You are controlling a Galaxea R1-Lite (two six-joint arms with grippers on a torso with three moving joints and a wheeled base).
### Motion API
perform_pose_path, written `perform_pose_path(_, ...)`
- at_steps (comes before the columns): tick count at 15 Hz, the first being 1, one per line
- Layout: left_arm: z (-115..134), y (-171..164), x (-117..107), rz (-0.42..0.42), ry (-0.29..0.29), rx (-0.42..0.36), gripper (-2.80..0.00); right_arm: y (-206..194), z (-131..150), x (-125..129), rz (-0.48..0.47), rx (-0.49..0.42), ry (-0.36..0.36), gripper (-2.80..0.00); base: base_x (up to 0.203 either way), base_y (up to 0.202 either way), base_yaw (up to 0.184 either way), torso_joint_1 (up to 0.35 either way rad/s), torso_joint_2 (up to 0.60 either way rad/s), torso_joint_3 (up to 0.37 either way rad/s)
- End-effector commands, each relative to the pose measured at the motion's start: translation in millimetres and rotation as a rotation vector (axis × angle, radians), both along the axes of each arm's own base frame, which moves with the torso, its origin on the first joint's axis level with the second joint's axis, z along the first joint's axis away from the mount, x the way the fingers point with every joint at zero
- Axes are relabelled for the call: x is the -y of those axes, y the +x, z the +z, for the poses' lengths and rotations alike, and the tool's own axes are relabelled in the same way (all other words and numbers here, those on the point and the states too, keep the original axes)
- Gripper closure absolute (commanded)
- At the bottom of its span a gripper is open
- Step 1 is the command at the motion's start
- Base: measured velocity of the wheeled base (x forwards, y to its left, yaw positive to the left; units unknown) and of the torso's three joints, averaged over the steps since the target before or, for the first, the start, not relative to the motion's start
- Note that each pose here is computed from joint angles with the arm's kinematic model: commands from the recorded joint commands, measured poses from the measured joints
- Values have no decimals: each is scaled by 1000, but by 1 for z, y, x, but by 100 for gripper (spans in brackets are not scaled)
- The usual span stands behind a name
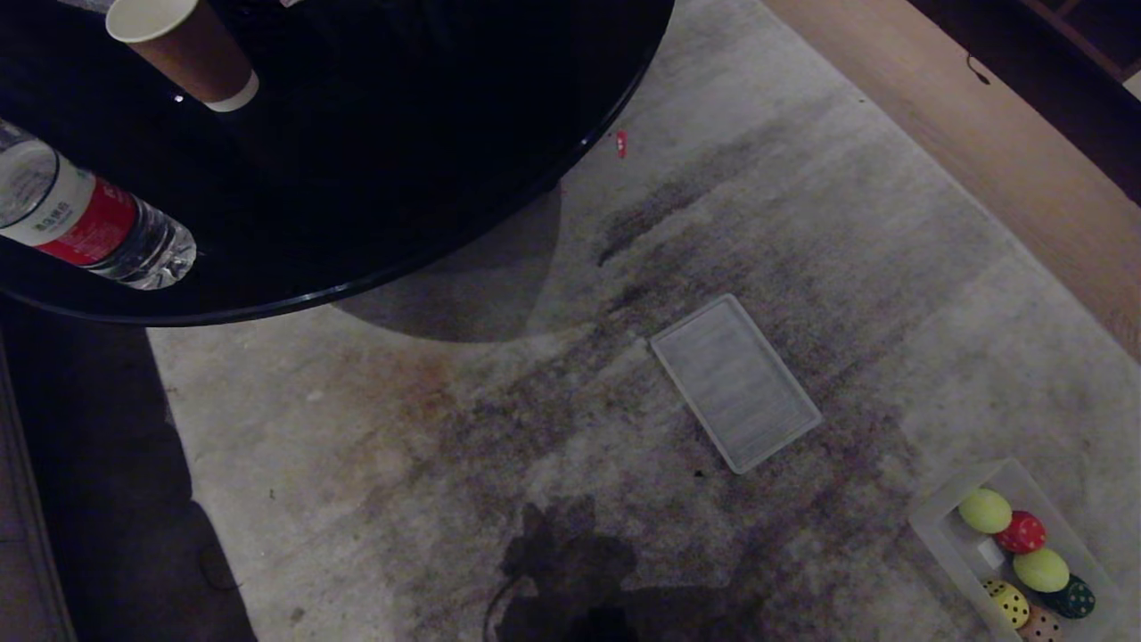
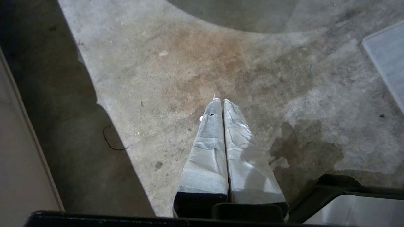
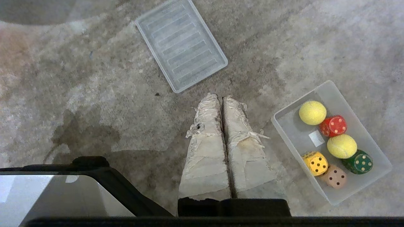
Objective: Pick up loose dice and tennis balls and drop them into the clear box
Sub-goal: Close the lid
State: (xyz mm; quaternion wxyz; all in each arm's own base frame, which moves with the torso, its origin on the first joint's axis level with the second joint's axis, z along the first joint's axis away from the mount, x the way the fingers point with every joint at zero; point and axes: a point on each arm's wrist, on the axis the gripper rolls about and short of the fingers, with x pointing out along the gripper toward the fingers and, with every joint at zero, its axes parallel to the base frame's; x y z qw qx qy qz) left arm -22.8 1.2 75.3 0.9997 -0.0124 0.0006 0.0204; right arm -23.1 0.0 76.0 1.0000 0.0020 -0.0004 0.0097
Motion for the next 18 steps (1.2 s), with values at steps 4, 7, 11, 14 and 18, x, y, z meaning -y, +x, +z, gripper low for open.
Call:
perform_pose_path(4,0,0,0,1,-1,-3,0,0,0,0,-1,-1,0,0,0,0,0,2,3,-175)
perform_pose_path(7,0,0,0,1,-1,-3,0,0,0,0,1,-1,1,0,0,0,0,4,0,-196)
perform_pose_path(11,0,0,0,1,-1,-3,0,0,0,0,1,-1,-1,0,0,0,0,2,1,-201)
perform_pose_path(14,0,0,0,1,-1,-3,0,0,0,0,0,-1,1,0,0,0,0,1,1,-199)
perform_pose_path(18,0,0,0,1,-1,-3,0,0,0,0,1,-1,-2,0,0,0,0,1,5,-203)
